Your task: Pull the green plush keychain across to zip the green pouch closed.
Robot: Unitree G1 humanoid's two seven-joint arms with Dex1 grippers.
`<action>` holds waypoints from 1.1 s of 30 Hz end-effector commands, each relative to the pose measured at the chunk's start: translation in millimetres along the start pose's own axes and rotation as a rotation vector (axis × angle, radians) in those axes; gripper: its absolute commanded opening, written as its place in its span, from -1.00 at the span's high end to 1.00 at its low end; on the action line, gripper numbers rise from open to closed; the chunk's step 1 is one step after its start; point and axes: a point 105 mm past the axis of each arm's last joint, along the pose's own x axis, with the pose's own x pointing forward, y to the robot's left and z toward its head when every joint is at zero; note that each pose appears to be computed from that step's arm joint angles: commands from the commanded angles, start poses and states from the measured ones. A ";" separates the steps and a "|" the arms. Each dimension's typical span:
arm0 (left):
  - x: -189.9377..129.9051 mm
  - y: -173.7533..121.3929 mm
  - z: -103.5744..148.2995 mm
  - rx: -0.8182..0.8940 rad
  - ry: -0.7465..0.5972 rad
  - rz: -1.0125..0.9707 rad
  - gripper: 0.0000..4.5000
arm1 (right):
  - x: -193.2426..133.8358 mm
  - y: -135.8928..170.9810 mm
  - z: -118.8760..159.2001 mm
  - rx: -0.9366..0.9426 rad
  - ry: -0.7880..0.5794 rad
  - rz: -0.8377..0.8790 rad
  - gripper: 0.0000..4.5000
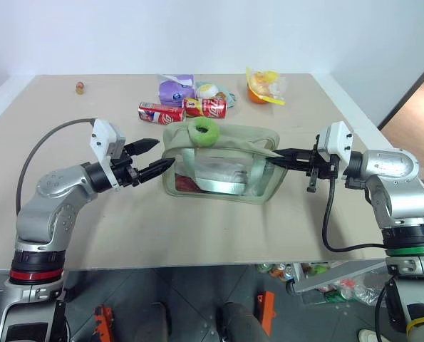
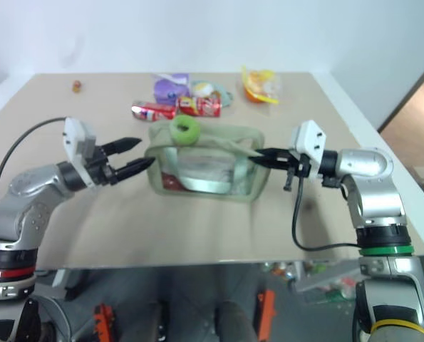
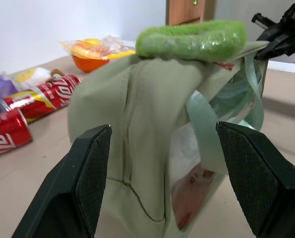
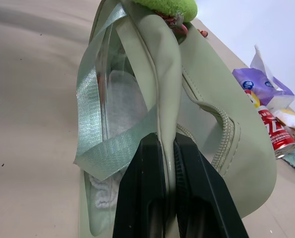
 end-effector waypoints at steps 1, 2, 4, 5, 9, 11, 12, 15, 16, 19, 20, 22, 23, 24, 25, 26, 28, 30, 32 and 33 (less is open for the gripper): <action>3.0 1.8 6.3 0.044 -0.026 -0.003 -0.17 | -2.6 -4.0 10.9 -0.044 -0.004 -0.001 1.00; 3.5 2.6 6.3 0.046 -0.028 -0.001 -0.03 | -2.7 -3.9 10.9 -0.045 -0.004 -0.001 1.00; 4.9 2.9 5.1 0.037 -0.030 -0.007 0.28 | -3.6 -3.4 11.4 -0.045 -0.004 -0.004 1.00; 5.9 3.3 4.7 0.031 -0.036 -0.006 0.40 | -4.2 -3.1 11.9 -0.045 -0.004 -0.005 1.00; 11.0 2.4 4.9 0.018 -0.050 -0.009 0.98 | -5.5 -1.7 13.7 -0.040 -0.009 -0.011 1.00; 12.1 1.6 4.2 0.020 -0.047 -0.013 0.98 | -5.4 -0.9 14.4 -0.037 -0.013 -0.012 1.00; 12.5 1.2 4.4 0.018 -0.048 -0.015 0.98 | -5.3 -0.8 15.2 -0.034 -0.016 -0.014 1.00; 13.2 1.3 4.5 0.017 -0.048 -0.019 1.00 | -5.5 -1.4 19.2 0.043 -0.031 -0.012 0.65; 13.3 1.3 4.3 0.017 -0.047 -0.021 1.00 | -5.5 -2.3 22.8 0.061 -0.045 -0.016 0.51; 13.2 0.1 2.8 0.014 -0.044 -0.029 1.00 | -5.8 -8.6 36.4 0.061 -0.090 -0.055 0.05; 13.2 -0.3 2.2 0.013 -0.043 -0.031 1.00 | -5.9 -10.9 41.0 0.060 -0.103 -0.067 -0.11; 13.2 -1.7 1.6 0.010 -0.043 -0.036 1.00 | -4.2 -15.8 59.7 0.054 -0.151 -0.084 -0.40; 13.3 -2.2 1.6 0.009 -0.043 -0.037 1.00 | -2.4 -15.8 66.9 0.048 -0.164 -0.080 -0.54; 13.6 -3.0 1.6 0.009 -0.043 -0.039 1.00 | 1.5 -14.3 75.7 0.031 -0.180 -0.067 -0.59; 13.8 -3.9 1.5 0.008 -0.043 -0.040 1.00 | 7.6 -11.6 85.1 0.008 -0.199 -0.053 -0.93; 14.0 -4.7 1.4 0.007 -0.043 -0.042 1.00 | 13.7 -9.0 93.2 -0.007 -0.218 -0.043 -0.99; 14.5 -5.7 1.3 0.006 -0.043 -0.042 1.00 | 26.1 -2.0 105.8 -0.029 -0.249 -0.016 -0.99; 14.5 -6.7 1.1 0.003 -0.043 -0.043 1.00 | 38.8 6.4 114.3 -0.047 -0.268 0.013 -0.99; 15.2 -7.4 0.9 0.002 -0.044 -0.042 1.00 | 60.7 15.0 118.5 -0.125 -0.256 0.046 -0.99; 15.7 -7.6 0.8 0.002 -0.044 -0.042 1.00 | 68.3 17.4 118.9 -0.153 -0.248 0.054 -0.99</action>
